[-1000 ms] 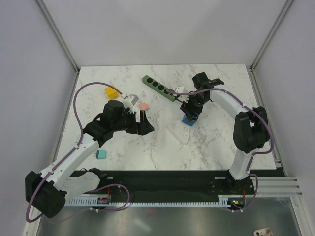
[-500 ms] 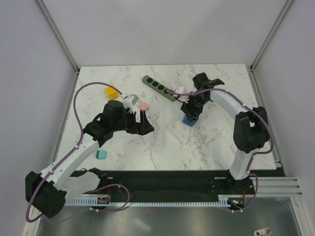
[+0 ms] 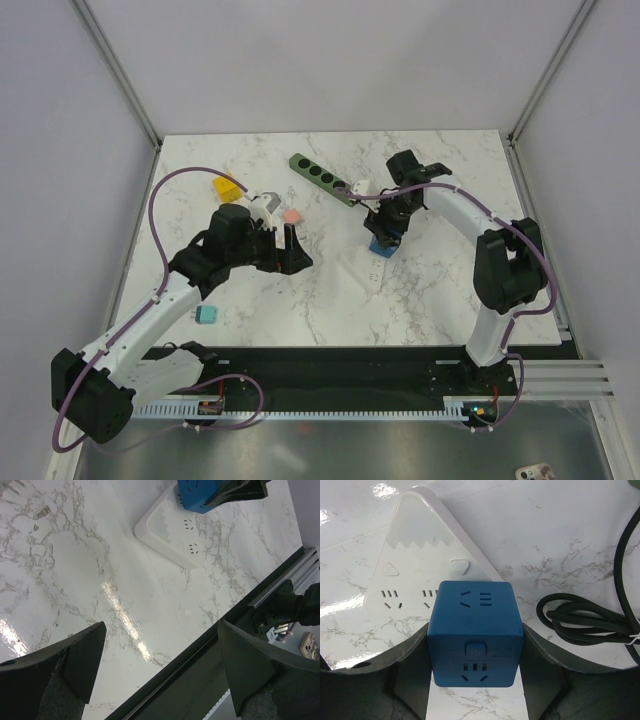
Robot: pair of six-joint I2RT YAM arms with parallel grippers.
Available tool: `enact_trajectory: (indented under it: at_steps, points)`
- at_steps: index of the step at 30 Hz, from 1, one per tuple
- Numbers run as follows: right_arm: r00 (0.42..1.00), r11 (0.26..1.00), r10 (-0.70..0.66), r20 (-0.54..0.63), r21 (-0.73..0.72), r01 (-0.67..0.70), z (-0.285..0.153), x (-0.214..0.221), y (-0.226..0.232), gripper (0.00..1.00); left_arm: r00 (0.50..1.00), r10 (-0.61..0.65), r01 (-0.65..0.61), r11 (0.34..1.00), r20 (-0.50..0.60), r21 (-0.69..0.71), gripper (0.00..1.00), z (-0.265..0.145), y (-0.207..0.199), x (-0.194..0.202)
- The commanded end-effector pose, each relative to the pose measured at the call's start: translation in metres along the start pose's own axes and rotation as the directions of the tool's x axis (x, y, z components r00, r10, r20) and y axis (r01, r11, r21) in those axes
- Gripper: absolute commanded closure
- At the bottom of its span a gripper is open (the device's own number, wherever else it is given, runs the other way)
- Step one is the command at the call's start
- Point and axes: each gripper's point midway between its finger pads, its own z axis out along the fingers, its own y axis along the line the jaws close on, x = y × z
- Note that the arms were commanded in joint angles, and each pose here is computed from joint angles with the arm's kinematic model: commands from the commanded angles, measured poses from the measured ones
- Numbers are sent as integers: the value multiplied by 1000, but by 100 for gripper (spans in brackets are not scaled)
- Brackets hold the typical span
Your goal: Insert the plug
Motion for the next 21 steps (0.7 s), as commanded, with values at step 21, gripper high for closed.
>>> enact_trajectory:
  at_steps: [21]
  points:
    - [984,986,-73,-163,-158,47,74,22,33,100,999,-10,12,999,36,-48,1,-1,11,-7]
